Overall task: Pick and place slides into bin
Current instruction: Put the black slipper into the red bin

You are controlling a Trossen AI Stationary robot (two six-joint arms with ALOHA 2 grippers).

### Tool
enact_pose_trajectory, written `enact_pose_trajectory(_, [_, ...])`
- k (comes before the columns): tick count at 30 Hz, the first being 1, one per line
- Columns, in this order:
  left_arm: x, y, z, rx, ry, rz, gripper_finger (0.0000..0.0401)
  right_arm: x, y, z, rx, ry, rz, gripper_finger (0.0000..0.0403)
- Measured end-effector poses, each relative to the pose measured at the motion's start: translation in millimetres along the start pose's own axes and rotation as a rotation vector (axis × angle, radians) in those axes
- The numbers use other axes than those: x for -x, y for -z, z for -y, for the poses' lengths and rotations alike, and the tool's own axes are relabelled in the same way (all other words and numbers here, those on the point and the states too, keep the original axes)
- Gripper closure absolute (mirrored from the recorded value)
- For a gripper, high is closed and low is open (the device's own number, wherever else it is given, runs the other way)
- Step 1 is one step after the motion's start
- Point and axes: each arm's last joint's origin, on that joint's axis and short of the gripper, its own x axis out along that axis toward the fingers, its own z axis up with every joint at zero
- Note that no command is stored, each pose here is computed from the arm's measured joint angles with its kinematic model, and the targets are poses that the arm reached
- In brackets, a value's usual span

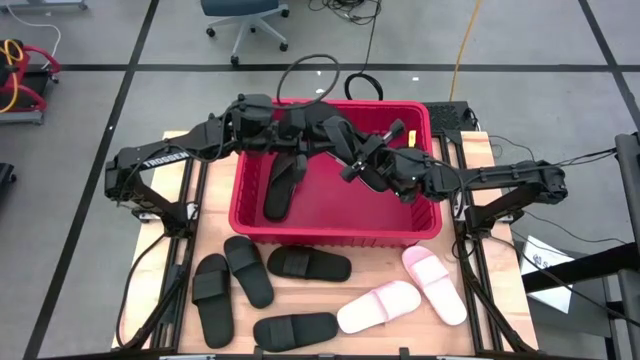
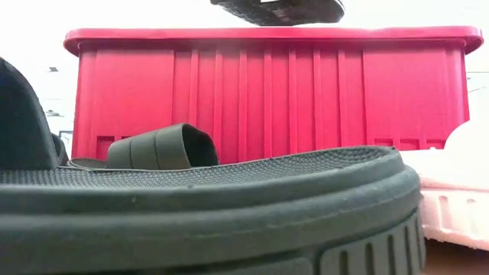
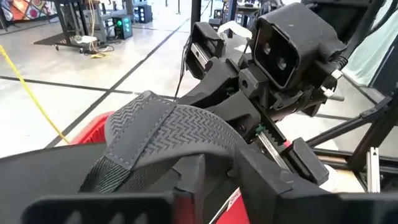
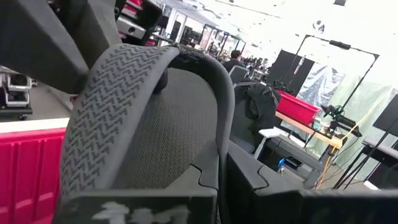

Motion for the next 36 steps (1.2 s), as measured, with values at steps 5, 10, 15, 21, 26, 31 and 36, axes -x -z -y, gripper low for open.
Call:
enact_pose_trajectory(5, [0.1, 0.1, -0.3, -0.001, -0.014, -0.001, 0.0367, 0.6, -2.3, 0.3, 0.016, 0.003, 0.017, 0.0403])
enact_pose_trajectory(10, [0.1, -0.5, -0.4, -0.026, -0.018, 0.004, 0.0395, 0.6, -2.5, 0.3, 0.015, 0.002, 0.019, 0.0403])
enact_pose_trajectory(15, [0.1, 0.7, -0.4, -0.052, -0.018, -0.008, 0.0399, 0.7, -2.3, 0.2, 0.031, 0.001, 0.018, 0.0403])
enact_pose_trajectory(21, [0.5, 3.0, -2.6, -0.072, -0.024, -0.032, 0.04, 1.5, -3.0, 1.5, 0.036, 0.002, 0.019, 0.0399])
enact_pose_trajectory(26, [1.2, 3.3, -6.9, -0.069, -0.036, -0.036, 0.0401, 1.5, -2.9, 1.5, 0.037, 0.002, 0.018, 0.04])
enact_pose_trajectory(31, [1.2, 3.6, -6.9, -0.098, -0.035, -0.039, 0.0401, 1.6, -2.8, 1.5, 0.043, 0.001, 0.018, 0.0399])
enact_pose_trajectory(36, [1.9, 6.2, -10.2, -0.091, -0.042, -0.066, 0.0401, 1.5, -2.7, 1.4, 0.044, 0.002, 0.017, 0.0401])
